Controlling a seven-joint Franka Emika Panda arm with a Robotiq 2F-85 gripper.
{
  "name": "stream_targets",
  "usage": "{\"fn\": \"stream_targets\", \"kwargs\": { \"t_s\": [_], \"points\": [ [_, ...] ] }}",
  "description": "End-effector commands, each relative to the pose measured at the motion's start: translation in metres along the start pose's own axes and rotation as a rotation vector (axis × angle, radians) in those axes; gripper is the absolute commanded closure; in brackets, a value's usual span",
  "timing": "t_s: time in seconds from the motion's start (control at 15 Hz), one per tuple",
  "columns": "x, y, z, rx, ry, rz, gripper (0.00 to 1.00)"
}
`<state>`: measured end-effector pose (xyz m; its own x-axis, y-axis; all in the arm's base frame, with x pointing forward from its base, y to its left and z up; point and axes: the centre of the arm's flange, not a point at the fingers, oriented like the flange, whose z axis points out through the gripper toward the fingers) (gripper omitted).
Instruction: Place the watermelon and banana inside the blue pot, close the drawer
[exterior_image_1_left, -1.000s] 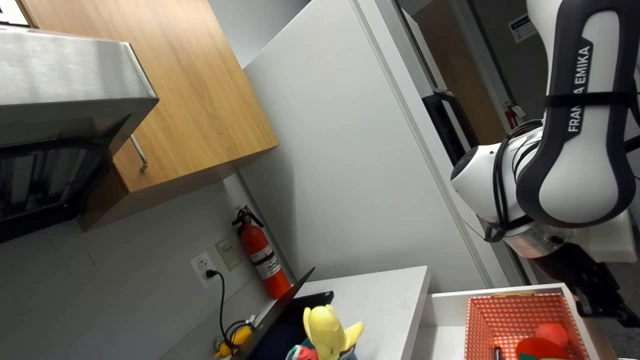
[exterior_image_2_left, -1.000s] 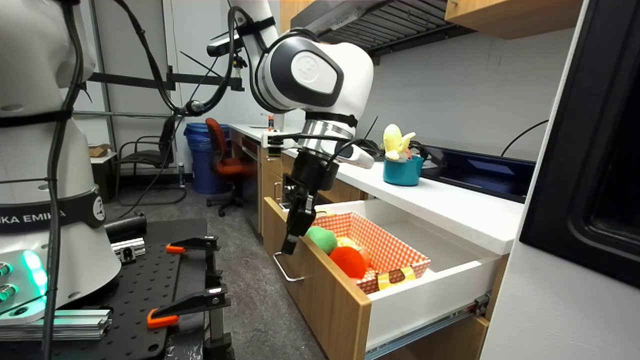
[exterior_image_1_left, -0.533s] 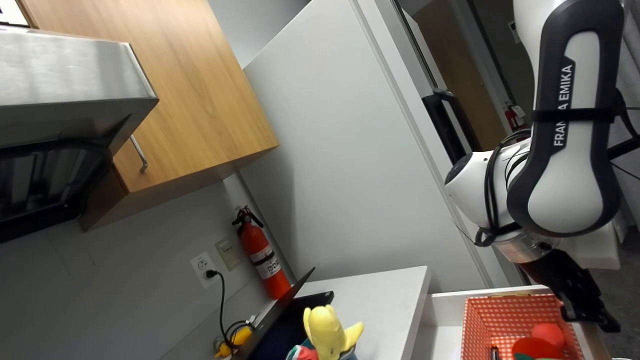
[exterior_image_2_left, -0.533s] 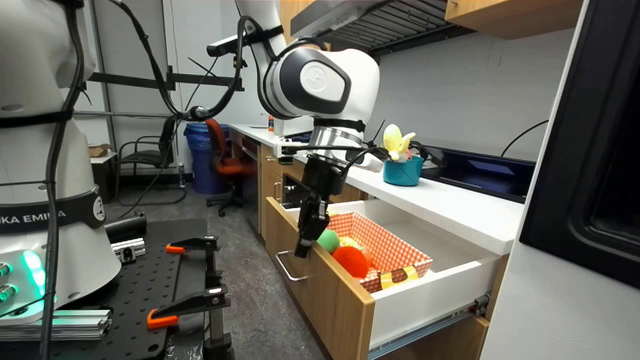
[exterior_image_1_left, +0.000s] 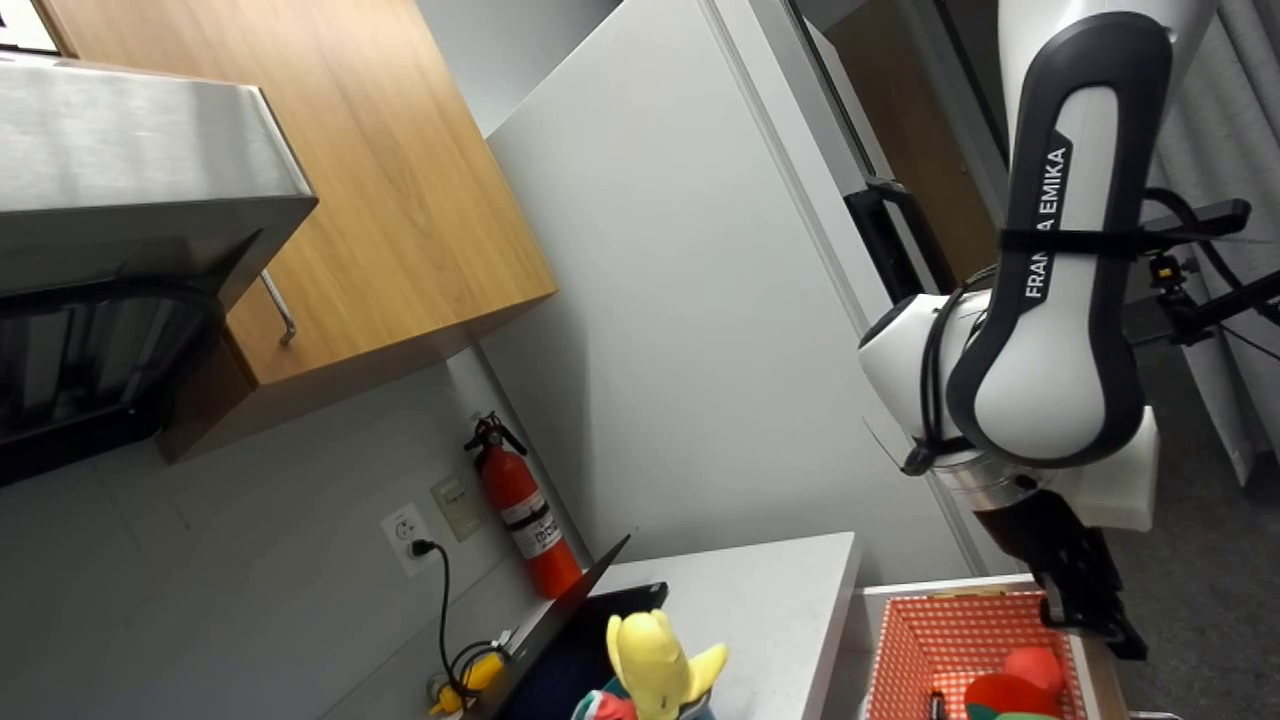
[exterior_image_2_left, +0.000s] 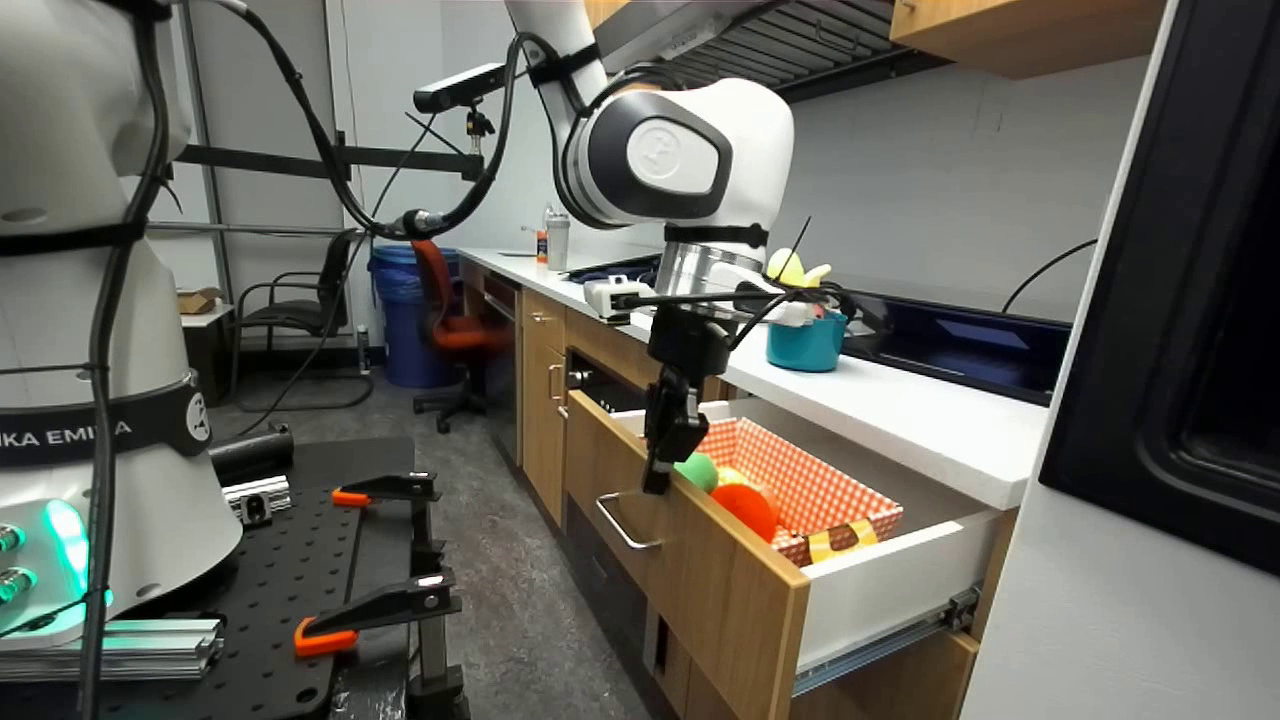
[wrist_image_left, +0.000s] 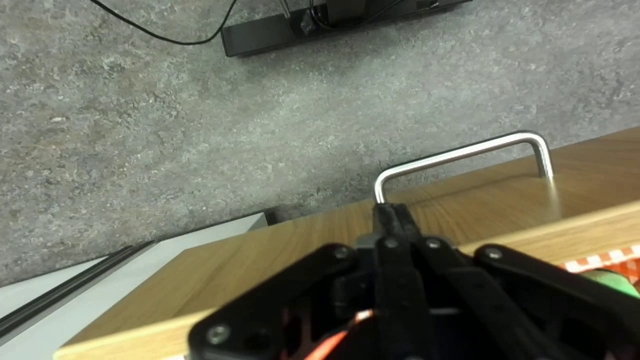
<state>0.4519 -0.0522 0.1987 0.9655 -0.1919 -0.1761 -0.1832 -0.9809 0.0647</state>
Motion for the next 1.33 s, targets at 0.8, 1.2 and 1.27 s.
{"fn": "stream_targets", "kwargs": {
  "t_s": [0.8,1.2,1.27],
  "points": [
    [0.11,-0.003,0.011,-0.001,0.065,-0.012,1.0],
    [0.139,-0.016,-0.014,0.008,0.175,-0.025,1.0],
    [0.143,-0.018,-0.017,0.01,0.193,-0.027,1.0]
  ]
}}
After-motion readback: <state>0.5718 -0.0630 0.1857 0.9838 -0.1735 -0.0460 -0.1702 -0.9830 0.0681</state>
